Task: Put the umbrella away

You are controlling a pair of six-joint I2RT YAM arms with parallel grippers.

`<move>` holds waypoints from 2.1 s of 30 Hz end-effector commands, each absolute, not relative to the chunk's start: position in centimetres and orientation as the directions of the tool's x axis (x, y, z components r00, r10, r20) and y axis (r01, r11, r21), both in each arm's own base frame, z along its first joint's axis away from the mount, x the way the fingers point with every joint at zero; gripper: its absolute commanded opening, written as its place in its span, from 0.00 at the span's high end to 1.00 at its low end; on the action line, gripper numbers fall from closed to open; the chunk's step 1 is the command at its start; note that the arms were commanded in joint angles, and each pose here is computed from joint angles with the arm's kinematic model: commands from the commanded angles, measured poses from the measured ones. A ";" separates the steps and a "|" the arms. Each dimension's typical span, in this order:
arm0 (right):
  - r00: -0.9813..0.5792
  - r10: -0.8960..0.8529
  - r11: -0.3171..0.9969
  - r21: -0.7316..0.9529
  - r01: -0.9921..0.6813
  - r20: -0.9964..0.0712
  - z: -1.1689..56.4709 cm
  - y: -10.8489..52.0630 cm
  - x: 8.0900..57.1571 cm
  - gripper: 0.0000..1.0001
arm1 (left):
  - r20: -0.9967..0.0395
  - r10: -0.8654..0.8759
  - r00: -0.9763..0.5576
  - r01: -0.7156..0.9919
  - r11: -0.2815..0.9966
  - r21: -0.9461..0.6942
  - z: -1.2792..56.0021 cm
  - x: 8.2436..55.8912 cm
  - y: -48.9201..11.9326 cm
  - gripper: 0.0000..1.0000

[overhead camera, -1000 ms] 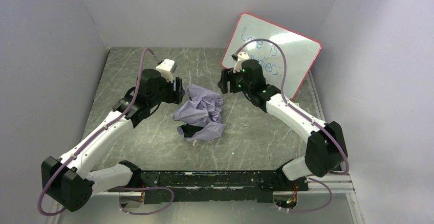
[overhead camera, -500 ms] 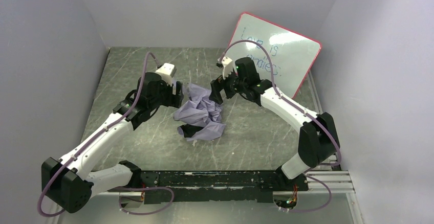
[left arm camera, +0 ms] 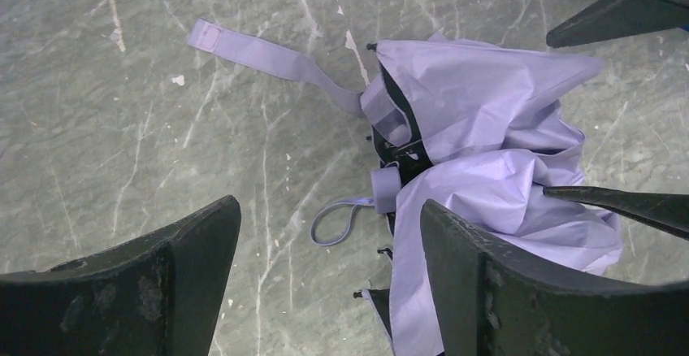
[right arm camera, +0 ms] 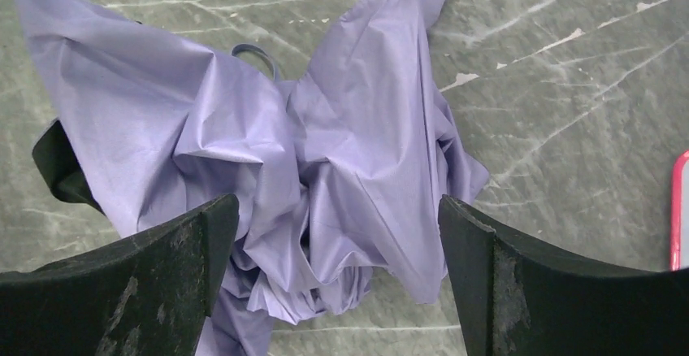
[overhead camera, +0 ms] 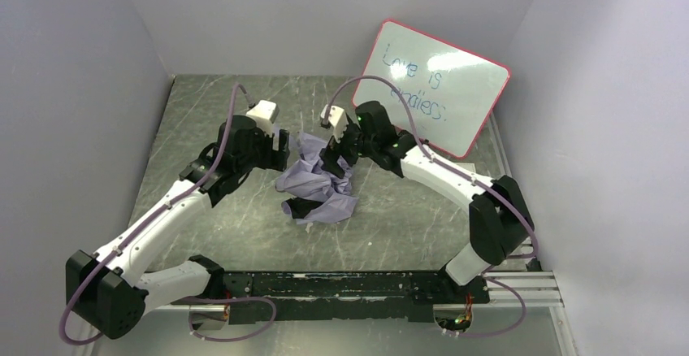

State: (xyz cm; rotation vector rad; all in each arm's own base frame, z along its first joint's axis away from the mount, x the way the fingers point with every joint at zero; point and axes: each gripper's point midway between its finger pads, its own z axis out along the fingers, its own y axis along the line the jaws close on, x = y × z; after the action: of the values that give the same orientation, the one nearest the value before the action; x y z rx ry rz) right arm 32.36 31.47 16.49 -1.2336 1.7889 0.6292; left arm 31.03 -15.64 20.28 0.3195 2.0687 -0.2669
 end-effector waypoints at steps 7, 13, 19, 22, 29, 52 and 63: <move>-0.107 -0.135 0.770 -0.036 -0.638 -0.985 26.7 28.5 36.8 0.04 | -0.937 -0.065 -0.344 0.138 0.983 -0.119 27.4 32.3 -12.9 0.09; -0.125 0.242 0.824 0.272 -0.498 -0.962 31.5 26.1 35.7 0.00 | -0.914 -0.368 -0.173 -0.036 0.929 -0.367 34.1 32.6 -11.0 0.04; -0.255 0.539 0.735 0.596 -0.323 -0.803 30.5 25.1 35.3 0.00 | -0.799 -0.598 -0.062 -0.009 0.801 -0.599 37.7 31.9 -11.1 0.04; -0.291 0.697 0.633 0.753 -0.177 -0.655 29.0 25.4 34.8 0.00 | -0.676 -0.736 -0.027 0.107 0.670 -0.734 40.0 31.1 -12.3 0.03; -0.294 0.823 0.455 0.874 -0.173 -0.487 29.9 32.2 32.2 0.00 | -0.506 -0.861 -0.048 0.352 0.459 -0.816 44.8 30.1 -15.1 0.03; -0.569 0.709 0.253 0.904 -0.346 -0.416 31.2 48.5 28.0 0.00 | -0.618 -0.786 0.022 0.484 0.550 -0.681 46.2 29.8 -16.4 0.03; -0.654 0.704 0.068 0.942 -0.327 -0.278 31.0 48.4 27.6 0.00 | -0.637 -0.770 0.036 0.468 0.576 -0.670 45.8 29.6 -15.9 0.03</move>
State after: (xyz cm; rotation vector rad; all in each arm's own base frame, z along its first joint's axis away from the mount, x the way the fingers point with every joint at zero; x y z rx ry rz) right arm 28.16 48.39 28.58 0.3825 1.6649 1.5931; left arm 30.60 -16.32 44.21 -0.3423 1.2630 -0.9655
